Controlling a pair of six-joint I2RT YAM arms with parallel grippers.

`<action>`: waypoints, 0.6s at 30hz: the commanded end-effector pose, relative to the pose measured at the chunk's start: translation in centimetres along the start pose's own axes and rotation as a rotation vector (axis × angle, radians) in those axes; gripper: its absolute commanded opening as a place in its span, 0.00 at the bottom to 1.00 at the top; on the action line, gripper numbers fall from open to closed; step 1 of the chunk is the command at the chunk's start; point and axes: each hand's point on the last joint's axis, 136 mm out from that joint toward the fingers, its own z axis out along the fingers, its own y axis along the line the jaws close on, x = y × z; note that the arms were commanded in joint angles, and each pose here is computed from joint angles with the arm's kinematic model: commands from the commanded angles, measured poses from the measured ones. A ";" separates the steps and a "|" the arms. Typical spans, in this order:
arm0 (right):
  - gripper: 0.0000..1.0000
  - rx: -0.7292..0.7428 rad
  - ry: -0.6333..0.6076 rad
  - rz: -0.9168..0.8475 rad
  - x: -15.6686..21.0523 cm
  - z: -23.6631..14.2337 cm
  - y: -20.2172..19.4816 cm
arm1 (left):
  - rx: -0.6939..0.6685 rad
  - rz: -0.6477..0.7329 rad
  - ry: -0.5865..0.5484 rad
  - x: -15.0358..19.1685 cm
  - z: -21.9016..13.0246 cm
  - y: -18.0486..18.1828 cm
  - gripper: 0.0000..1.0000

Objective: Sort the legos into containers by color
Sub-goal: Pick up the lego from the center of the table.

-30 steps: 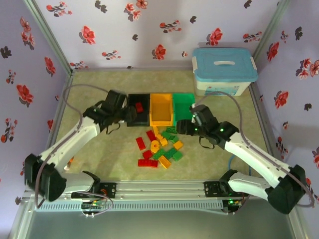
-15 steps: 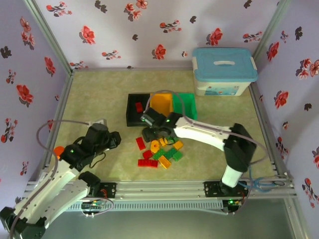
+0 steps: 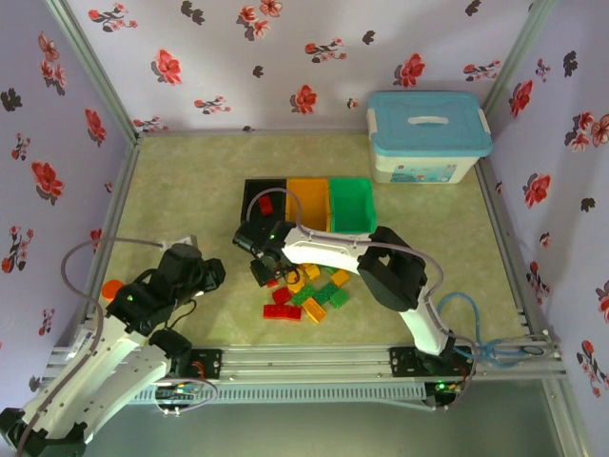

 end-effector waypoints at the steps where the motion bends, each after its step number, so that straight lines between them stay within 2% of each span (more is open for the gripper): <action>1: 0.57 0.008 0.045 0.001 0.7 0.5 0.4 | -0.032 -0.001 0.006 0.5 0.1 0.9 0.48; 12: 0.53 0.058 0.107 -0.010 1.4 2.4 0.0 | -0.026 -0.008 0.010 0.8 0.4 0.8 0.48; 18: 0.33 0.055 0.050 -0.011 0.0 0.4 0.1 | -0.022 -0.004 0.009 0.8 0.4 0.7 0.48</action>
